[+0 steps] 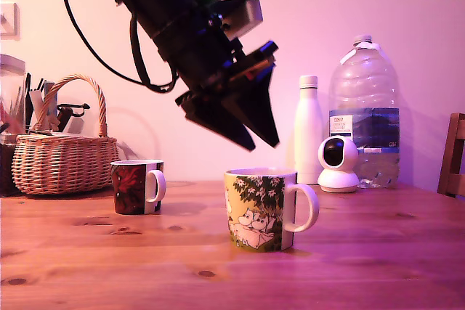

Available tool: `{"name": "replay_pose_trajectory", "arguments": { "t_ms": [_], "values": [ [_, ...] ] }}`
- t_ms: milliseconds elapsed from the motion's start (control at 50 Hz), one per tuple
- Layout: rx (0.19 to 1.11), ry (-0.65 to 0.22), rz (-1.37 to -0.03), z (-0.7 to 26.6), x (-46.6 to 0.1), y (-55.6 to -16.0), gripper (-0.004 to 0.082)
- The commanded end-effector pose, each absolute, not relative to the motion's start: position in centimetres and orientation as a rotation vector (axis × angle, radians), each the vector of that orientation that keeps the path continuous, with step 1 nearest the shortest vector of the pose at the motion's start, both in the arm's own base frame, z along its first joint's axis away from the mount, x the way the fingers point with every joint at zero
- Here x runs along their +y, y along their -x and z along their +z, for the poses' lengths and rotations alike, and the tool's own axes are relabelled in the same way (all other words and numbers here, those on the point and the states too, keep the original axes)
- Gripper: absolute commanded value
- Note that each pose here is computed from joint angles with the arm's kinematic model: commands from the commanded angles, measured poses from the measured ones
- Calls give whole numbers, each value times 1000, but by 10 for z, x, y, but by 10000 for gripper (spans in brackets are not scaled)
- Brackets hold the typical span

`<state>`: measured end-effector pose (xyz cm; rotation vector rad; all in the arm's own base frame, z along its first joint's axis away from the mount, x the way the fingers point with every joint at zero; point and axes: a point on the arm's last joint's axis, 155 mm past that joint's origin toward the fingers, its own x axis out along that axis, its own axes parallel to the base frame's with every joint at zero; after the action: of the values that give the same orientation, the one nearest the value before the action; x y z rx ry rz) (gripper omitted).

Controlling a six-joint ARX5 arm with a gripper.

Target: Pick up the coffee capsules from the table one by one and drop them inside the nearest coffee cup

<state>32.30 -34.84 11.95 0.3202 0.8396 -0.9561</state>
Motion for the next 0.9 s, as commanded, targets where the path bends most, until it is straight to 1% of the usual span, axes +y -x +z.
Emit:
{"name": "replay_pose_trajectory", "arguments": {
  "t_ms": [0,140,300,440,560,600,780,880],
  "values": [
    [749,-303,-948,155,-348,-328,-20],
    [700,-290,-932,177,-339,-329,-20],
    [641,-254,-900,190,-320,-339,-20],
    [609,-225,-854,190,-291,-346,-20],
    [601,-202,-789,187,-258,-351,-20],
    [603,-180,-762,188,-247,-352,-20],
    [573,-117,-649,195,-196,-350,-20],
    [548,-99,-600,202,-173,-347,-20]
  ]
}}
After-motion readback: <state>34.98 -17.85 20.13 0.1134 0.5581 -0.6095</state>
